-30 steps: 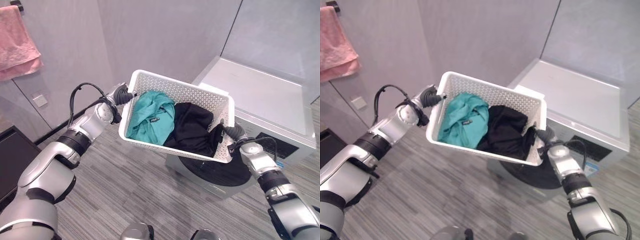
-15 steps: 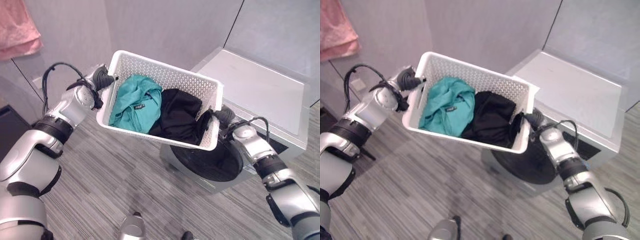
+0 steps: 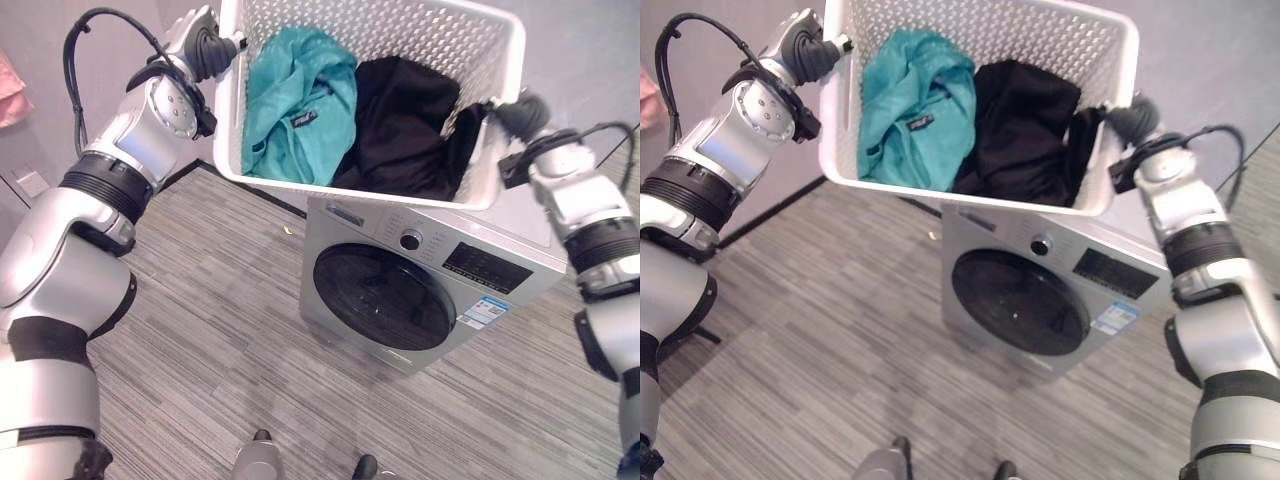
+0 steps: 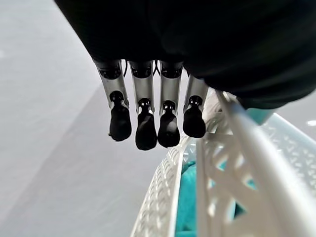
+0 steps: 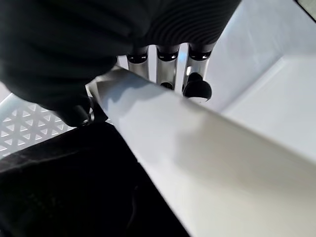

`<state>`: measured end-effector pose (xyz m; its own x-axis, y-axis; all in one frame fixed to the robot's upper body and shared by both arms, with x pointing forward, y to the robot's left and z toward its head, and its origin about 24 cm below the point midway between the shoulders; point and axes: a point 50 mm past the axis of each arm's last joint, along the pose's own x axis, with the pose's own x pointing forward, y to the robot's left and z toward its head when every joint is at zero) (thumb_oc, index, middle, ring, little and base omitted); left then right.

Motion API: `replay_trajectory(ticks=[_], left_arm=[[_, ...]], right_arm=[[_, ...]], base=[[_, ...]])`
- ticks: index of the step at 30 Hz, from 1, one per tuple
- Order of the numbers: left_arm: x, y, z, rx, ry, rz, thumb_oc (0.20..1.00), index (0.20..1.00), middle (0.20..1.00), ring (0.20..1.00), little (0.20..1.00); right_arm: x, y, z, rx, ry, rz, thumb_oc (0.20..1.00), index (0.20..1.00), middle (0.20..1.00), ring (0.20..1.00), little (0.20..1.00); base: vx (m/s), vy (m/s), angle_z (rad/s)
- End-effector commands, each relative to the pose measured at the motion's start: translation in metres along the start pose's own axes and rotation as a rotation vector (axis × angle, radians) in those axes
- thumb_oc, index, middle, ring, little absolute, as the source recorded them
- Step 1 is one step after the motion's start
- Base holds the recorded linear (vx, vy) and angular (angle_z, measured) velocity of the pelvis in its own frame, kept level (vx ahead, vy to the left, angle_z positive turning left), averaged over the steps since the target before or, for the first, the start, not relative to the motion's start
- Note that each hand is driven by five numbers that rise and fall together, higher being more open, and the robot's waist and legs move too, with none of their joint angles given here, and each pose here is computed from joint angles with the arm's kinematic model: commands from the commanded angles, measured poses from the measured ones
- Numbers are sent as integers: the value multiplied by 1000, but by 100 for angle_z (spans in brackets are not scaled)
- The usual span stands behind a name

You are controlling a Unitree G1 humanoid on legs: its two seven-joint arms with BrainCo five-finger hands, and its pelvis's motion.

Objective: Grab the laundry basket,head to the washer,open it,put in the laundry and shut it.

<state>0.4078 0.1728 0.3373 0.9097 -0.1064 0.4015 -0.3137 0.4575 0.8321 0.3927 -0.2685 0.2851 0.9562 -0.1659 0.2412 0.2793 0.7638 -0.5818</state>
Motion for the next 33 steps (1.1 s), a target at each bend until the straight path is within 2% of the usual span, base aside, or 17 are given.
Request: replay_trajectory(ticks=[1, 6, 10, 14, 21, 29, 33], left_arm=[[8, 25, 12, 3, -23, 122, 200, 200, 200, 200, 200], [4, 24, -1, 31, 0, 99, 200, 200, 200, 200, 200], [2, 26, -8, 60, 14, 82, 200, 200, 200, 200, 200], [0, 36, -7, 51, 7, 90, 200, 200, 200, 200, 200], [1, 44, -2, 48, -10, 106, 200, 200, 200, 200, 200], [0, 54, -21, 147, 72, 92, 200, 200, 200, 200, 200], [-5, 45, -38, 157, 118, 71, 200, 200, 200, 200, 200]], right_arm=[[-1, -41, 8, -20, -44, -155, 200, 200, 200, 200, 200], [-14, -57, -32, -17, 61, -187, 200, 200, 200, 200, 200], [-22, -55, -55, -19, 114, -172, 200, 200, 200, 200, 200], [-26, -57, -61, -40, 129, -175, 200, 200, 200, 200, 200], [-26, -46, -69, -86, 157, -139, 200, 200, 200, 200, 200], [-16, 1, -79, -109, 234, -6, 200, 200, 200, 200, 200], [-13, 7, -75, -103, 230, 7, 200, 200, 200, 200, 200]], base=[[11, -31, 8], [30, -120, 5], [46, -232, 3], [29, -348, -11], [132, -11, -3], [378, 158, -41], [240, 149, -22]])
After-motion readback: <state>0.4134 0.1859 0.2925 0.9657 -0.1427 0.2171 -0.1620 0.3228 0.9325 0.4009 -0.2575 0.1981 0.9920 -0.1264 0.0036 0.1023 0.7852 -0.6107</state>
